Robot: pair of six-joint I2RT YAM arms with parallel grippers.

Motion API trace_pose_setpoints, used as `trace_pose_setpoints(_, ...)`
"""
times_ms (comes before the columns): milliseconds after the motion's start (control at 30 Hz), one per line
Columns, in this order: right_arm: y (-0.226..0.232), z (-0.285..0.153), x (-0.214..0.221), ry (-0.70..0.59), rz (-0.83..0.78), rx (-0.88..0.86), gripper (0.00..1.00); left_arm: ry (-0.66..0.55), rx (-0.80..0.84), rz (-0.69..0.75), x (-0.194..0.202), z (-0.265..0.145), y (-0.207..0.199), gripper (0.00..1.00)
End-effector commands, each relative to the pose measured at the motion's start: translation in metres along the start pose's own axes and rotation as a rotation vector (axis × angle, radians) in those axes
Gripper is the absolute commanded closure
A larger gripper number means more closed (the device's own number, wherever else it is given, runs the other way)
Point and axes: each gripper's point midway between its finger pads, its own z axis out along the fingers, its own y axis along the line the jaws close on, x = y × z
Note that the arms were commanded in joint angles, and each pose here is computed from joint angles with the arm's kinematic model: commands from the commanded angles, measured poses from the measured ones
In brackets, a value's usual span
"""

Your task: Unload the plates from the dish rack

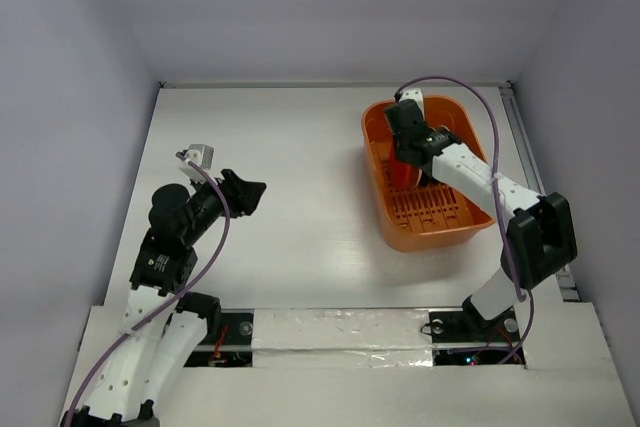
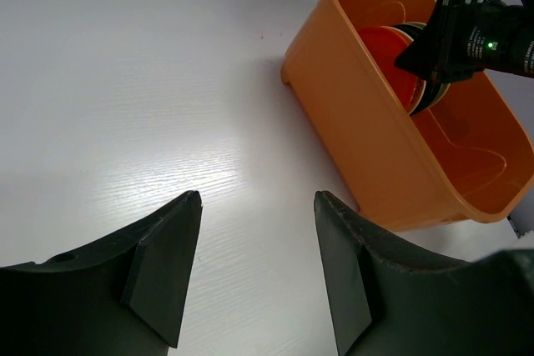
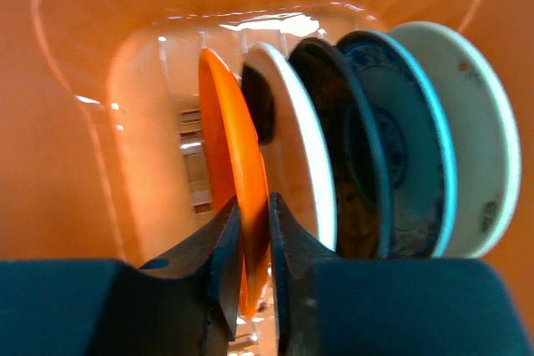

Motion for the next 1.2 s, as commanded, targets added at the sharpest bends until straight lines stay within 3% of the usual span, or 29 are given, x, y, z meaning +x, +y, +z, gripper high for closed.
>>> trace_pose_setpoints(0,0.0,-0.015,-0.032,-0.086,0.013,0.004,0.85,-0.03,0.026,0.016,-0.005,0.0,-0.005,0.47)
trace_pose_setpoints(367,-0.014,-0.071,-0.078,-0.219,0.016,0.008,1.0,-0.032,0.032,0.016,-0.006,0.0,-0.006,0.47)
trace_pose_setpoints(667,-0.048,-0.166,-0.129,-0.403,0.107,-0.007,1.0,-0.041,0.026,0.017,-0.007,-0.001,-0.004,0.47)
trace_pose_setpoints(800,-0.019,-0.204,-0.154,-0.511,0.179,-0.228,1.0,-0.049,0.018,0.015,-0.009,-0.003,-0.004,0.47)
trace_pose_setpoints(867,0.024,-0.214,-0.152,-0.513,0.164,-0.417,1.0,-0.057,-0.007,0.015,-0.011,-0.005,0.0,0.48)
trace_pose_setpoints(1167,0.2,-0.163,-0.133,-0.379,0.13,-0.688,1.0,-0.153,-0.219,-0.024,-0.031,-0.021,0.03,0.62)
